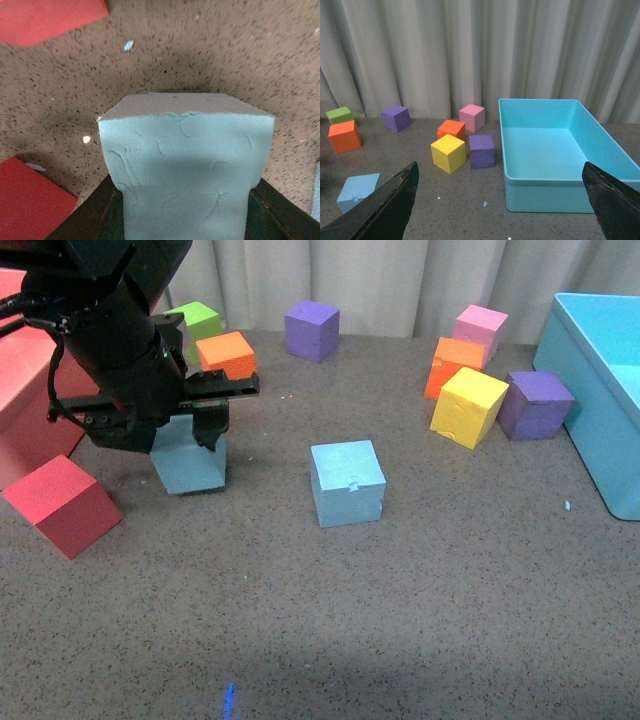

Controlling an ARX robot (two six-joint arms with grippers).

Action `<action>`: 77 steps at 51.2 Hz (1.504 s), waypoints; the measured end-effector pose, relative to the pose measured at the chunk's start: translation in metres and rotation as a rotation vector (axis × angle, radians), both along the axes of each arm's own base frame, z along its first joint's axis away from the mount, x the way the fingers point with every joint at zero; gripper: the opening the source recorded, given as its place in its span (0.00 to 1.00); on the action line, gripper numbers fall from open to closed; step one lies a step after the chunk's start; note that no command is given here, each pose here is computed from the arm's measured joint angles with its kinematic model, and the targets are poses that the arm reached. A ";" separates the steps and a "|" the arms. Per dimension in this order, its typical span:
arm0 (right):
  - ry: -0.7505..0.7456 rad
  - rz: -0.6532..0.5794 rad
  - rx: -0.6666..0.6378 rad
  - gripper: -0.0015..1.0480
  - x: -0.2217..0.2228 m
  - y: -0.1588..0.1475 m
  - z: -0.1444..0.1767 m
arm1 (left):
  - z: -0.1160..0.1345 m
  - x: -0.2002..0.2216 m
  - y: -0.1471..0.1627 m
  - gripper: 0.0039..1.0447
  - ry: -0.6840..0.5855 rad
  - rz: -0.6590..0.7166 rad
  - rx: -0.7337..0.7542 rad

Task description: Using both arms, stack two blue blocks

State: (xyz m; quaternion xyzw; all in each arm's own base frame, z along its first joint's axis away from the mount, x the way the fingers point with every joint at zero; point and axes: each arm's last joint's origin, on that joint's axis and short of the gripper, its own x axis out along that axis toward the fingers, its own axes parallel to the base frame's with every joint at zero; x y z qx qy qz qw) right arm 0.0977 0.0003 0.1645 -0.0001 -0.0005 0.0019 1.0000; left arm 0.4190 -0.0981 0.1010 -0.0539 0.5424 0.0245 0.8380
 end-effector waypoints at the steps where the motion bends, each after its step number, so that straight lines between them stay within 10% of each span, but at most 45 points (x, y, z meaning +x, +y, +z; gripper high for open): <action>1: 0.000 0.000 0.000 0.91 0.000 0.000 0.000 | 0.004 -0.001 -0.002 0.45 -0.013 0.002 0.003; 33: 0.000 0.000 0.000 0.91 0.000 0.000 0.000 | 0.063 -0.027 -0.107 0.42 -0.100 0.034 -0.035; 77: 0.000 0.000 0.000 0.91 0.000 0.000 0.000 | 0.050 -0.042 -0.155 0.42 -0.027 0.033 -0.054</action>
